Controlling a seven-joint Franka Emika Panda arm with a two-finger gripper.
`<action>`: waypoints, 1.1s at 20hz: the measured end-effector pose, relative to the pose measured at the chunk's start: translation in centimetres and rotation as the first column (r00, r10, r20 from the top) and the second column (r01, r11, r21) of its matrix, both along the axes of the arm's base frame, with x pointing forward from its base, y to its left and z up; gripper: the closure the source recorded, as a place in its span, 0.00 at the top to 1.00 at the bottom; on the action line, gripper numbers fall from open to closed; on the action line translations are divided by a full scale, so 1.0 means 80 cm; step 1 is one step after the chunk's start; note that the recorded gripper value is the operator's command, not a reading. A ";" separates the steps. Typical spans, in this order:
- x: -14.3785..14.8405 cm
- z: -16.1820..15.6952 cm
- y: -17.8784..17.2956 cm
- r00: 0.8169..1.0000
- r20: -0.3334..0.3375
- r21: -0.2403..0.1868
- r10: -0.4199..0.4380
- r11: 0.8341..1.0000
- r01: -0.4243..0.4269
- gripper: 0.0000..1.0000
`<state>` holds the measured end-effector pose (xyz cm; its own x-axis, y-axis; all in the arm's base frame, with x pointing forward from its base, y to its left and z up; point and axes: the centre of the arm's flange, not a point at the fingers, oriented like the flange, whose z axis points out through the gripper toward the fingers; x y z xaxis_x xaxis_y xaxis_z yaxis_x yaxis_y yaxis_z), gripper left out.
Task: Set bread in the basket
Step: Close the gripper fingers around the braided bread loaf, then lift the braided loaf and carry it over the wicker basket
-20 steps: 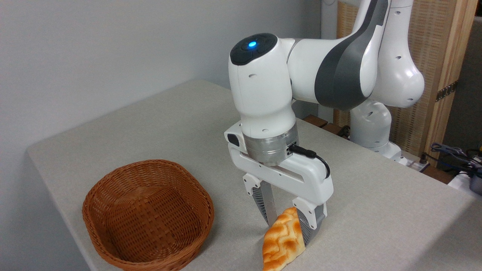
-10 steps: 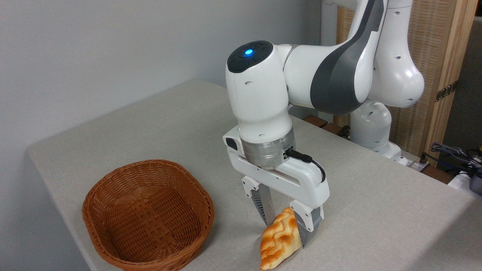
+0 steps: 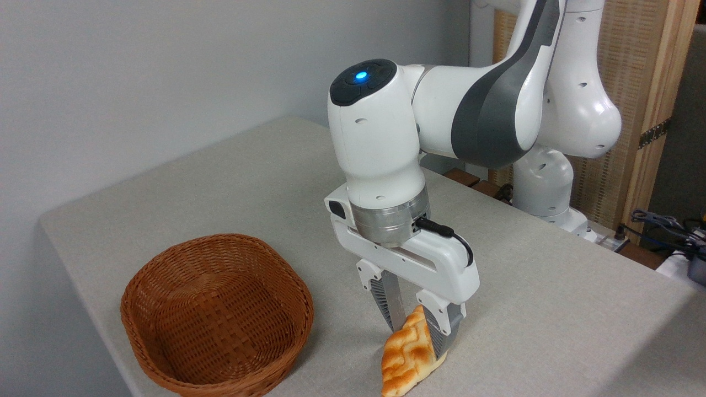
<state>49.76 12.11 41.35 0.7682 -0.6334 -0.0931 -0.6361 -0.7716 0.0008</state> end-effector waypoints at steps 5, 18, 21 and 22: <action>0.000 0.000 0.000 1.000 0.000 0.000 0.000 1.000 0.000 0.36; -0.004 0.044 0.013 0.997 0.067 -0.001 -0.024 1.000 0.024 0.36; 0.002 0.088 0.010 0.991 0.134 -0.022 -0.013 1.000 0.016 0.36; 0.006 0.103 0.007 0.987 0.161 -0.039 -0.005 0.999 0.011 0.36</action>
<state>50.26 12.69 49.61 0.7659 -0.6404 0.0569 -0.6367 -0.7678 -0.0717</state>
